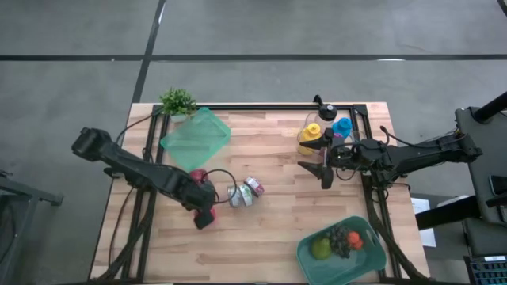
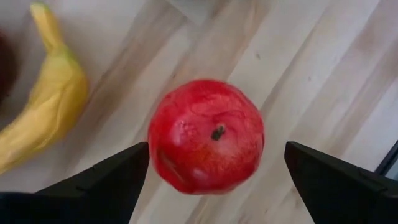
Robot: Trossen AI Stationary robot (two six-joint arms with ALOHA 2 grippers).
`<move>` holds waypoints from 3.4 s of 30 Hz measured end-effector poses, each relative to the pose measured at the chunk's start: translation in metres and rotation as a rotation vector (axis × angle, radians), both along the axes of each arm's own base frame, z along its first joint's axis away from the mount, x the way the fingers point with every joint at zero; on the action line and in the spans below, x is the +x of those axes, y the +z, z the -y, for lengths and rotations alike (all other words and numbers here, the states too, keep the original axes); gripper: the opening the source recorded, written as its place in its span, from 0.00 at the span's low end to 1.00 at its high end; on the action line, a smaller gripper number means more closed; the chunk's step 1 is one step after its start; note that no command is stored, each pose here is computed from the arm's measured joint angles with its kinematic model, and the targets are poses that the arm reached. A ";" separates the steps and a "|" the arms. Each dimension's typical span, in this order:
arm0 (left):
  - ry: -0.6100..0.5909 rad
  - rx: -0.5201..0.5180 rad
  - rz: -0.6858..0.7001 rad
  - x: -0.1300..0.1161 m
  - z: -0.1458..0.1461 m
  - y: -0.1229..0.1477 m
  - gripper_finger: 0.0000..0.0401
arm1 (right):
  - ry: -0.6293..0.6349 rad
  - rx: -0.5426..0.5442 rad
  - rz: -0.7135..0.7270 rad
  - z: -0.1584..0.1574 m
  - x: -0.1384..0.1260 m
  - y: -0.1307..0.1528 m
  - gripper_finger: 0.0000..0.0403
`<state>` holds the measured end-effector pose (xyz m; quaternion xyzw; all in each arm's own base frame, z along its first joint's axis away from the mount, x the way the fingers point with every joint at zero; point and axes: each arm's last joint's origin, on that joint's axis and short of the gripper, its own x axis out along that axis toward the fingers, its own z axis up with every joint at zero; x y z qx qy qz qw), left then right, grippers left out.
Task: Pick & Place Food Item
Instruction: Put the bottom red apple into the dark green bin
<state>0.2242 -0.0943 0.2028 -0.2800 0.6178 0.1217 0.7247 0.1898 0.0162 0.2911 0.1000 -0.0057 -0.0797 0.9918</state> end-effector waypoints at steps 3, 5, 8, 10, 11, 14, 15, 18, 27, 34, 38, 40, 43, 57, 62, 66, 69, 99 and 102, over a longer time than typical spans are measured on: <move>-0.035 0.000 -0.003 0.001 0.002 -0.002 0.94 | 0.000 0.000 0.000 0.000 0.000 0.000 0.83; -0.046 0.000 0.005 0.001 0.003 -0.003 0.94 | 0.000 0.000 0.000 0.000 0.000 0.000 0.83; -0.048 -0.001 0.011 0.001 0.003 -0.006 0.94 | 0.000 0.000 0.000 0.000 0.000 0.000 0.83; -0.051 -0.005 0.021 0.001 0.003 -0.008 0.94 | 0.000 0.000 0.000 0.000 0.000 0.000 0.83; -0.053 -0.007 0.027 0.000 0.003 -0.010 0.94 | 0.000 0.000 0.000 0.000 0.000 0.000 0.83; -0.053 -0.009 0.032 -0.001 0.003 -0.016 0.94 | 0.000 0.000 0.000 0.000 0.000 0.000 0.83; -0.054 -0.012 0.040 -0.001 0.003 -0.017 0.94 | 0.000 0.000 0.000 0.000 0.000 0.000 0.83; -0.054 -0.018 0.046 -0.003 0.002 -0.024 0.94 | 0.000 0.000 0.000 0.000 0.000 0.000 0.83; -0.053 -0.031 0.064 -0.004 0.002 -0.030 0.94 | 0.000 0.000 0.000 0.000 0.000 0.000 0.83; -0.047 -0.039 0.055 -0.008 0.001 -0.037 0.94 | 0.000 0.000 0.000 0.000 0.000 0.000 0.83; -0.031 -0.048 0.055 -0.009 0.000 -0.039 0.94 | 0.000 0.000 0.000 0.000 0.000 0.000 0.83; -0.030 -0.046 0.051 -0.009 0.000 -0.040 0.94 | 0.000 0.000 0.000 0.000 0.000 0.000 0.83; -0.030 -0.045 0.051 -0.009 0.000 -0.040 0.94 | 0.000 0.000 0.000 0.000 0.000 0.000 0.83; -0.030 -0.047 0.055 -0.009 0.000 -0.041 0.79 | 0.000 0.000 0.000 0.000 0.000 0.000 0.83; -0.029 -0.047 0.057 -0.009 0.000 -0.041 0.80 | 0.000 0.000 0.000 0.000 0.000 0.000 0.83; -0.029 -0.049 0.059 -0.008 0.001 -0.039 0.80 | 0.000 0.000 0.000 0.000 0.000 0.000 0.83; -0.029 -0.048 0.059 -0.006 0.001 -0.035 0.80 | 0.000 0.000 0.000 0.000 0.000 0.000 0.83; -0.111 0.202 1.041 0.040 0.036 0.084 0.80 | 0.000 0.000 0.000 0.000 0.000 0.000 0.83; -0.120 0.259 1.174 0.042 0.043 0.086 0.80 | 0.000 0.000 0.000 0.000 0.000 0.000 0.83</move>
